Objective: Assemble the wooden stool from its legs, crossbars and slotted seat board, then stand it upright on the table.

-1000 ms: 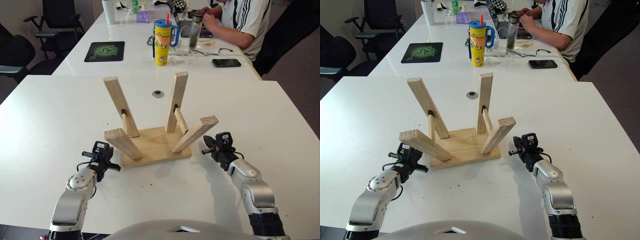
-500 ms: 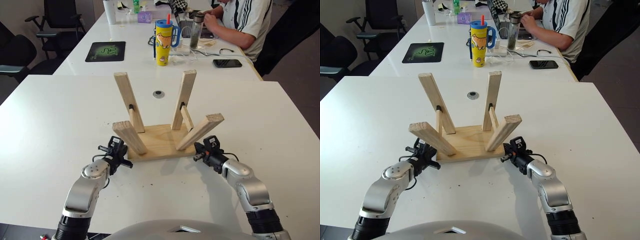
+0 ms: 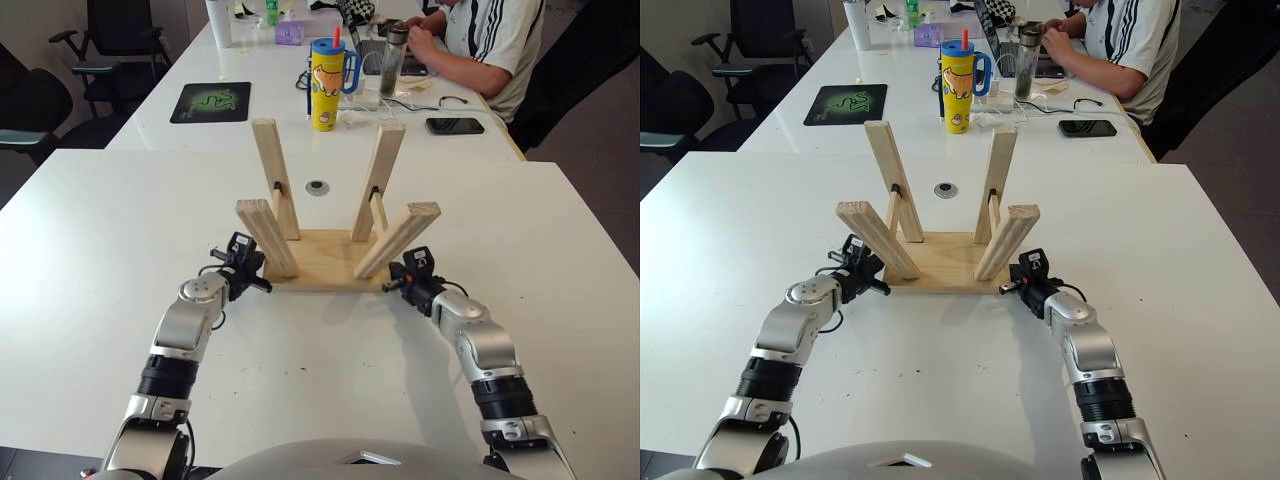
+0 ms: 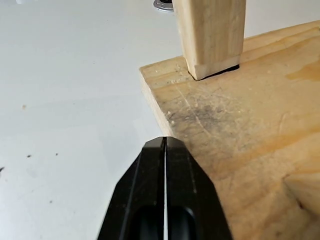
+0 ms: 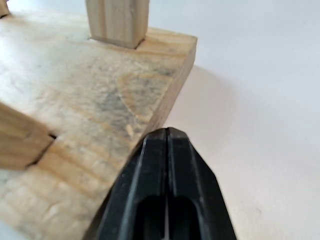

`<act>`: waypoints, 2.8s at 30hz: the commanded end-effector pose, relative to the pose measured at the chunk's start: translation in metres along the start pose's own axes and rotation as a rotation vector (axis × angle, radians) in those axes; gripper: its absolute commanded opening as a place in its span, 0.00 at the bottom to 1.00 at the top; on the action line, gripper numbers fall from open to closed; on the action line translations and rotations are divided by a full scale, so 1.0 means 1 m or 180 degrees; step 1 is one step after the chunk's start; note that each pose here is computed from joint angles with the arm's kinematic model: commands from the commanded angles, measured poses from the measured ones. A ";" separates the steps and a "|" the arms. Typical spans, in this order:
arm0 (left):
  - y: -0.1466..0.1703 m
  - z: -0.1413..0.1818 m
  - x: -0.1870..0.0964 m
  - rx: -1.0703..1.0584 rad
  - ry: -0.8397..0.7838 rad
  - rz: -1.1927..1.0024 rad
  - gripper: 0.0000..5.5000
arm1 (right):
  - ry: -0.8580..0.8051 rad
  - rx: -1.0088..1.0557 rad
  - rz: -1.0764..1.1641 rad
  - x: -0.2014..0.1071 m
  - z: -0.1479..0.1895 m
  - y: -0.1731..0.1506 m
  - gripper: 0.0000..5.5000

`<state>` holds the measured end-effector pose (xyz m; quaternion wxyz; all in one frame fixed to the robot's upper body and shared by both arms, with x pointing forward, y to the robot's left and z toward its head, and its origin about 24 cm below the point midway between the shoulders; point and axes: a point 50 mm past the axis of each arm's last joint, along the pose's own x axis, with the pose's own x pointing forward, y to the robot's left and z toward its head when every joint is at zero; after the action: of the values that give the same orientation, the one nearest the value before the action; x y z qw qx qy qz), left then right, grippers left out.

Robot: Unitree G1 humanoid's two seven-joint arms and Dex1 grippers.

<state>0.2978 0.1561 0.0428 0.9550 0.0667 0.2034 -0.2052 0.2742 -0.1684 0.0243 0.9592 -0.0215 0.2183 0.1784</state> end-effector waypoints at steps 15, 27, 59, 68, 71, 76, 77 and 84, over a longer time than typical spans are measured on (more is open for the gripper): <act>0.023 0.009 0.014 -0.0034 -0.0291 0.0256 0.00 | -0.0279 -0.0013 -0.0355 0.024 0.035 -0.015 0.00; 0.018 -0.038 -0.033 -0.0461 0.0083 0.0499 0.00 | -0.0026 -0.0341 -0.0116 0.005 0.019 -0.033 0.00; -0.031 0.001 -0.018 -0.0111 -0.0266 -0.0250 0.00 | -0.0292 -0.0432 0.0944 0.006 0.034 0.013 0.00; -0.030 0.056 -0.029 -0.0075 -0.0829 -0.0303 0.00 | -0.0780 -0.0396 0.0936 -0.002 0.076 0.014 0.00; -0.031 0.061 -0.030 -0.0062 -0.0854 -0.0315 0.00 | -0.0928 -0.0428 0.0951 -0.005 0.091 0.016 0.00; -0.031 0.066 -0.032 -0.0052 -0.0909 -0.0312 0.00 | -0.1024 -0.0461 0.0975 -0.008 0.101 0.020 0.00; -0.031 0.067 -0.032 -0.0052 -0.0914 -0.0311 0.00 | -0.1022 -0.0464 0.0974 -0.008 0.102 0.020 0.00; -0.016 0.042 -0.030 -0.0103 -0.0662 -0.0075 0.00 | -0.0791 -0.0521 0.0685 -0.003 0.084 0.006 0.00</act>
<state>0.2832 0.1592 0.1015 0.9782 0.0538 0.1009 -0.1736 0.3021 -0.1769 0.1022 0.9599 -0.0631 0.0976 0.2551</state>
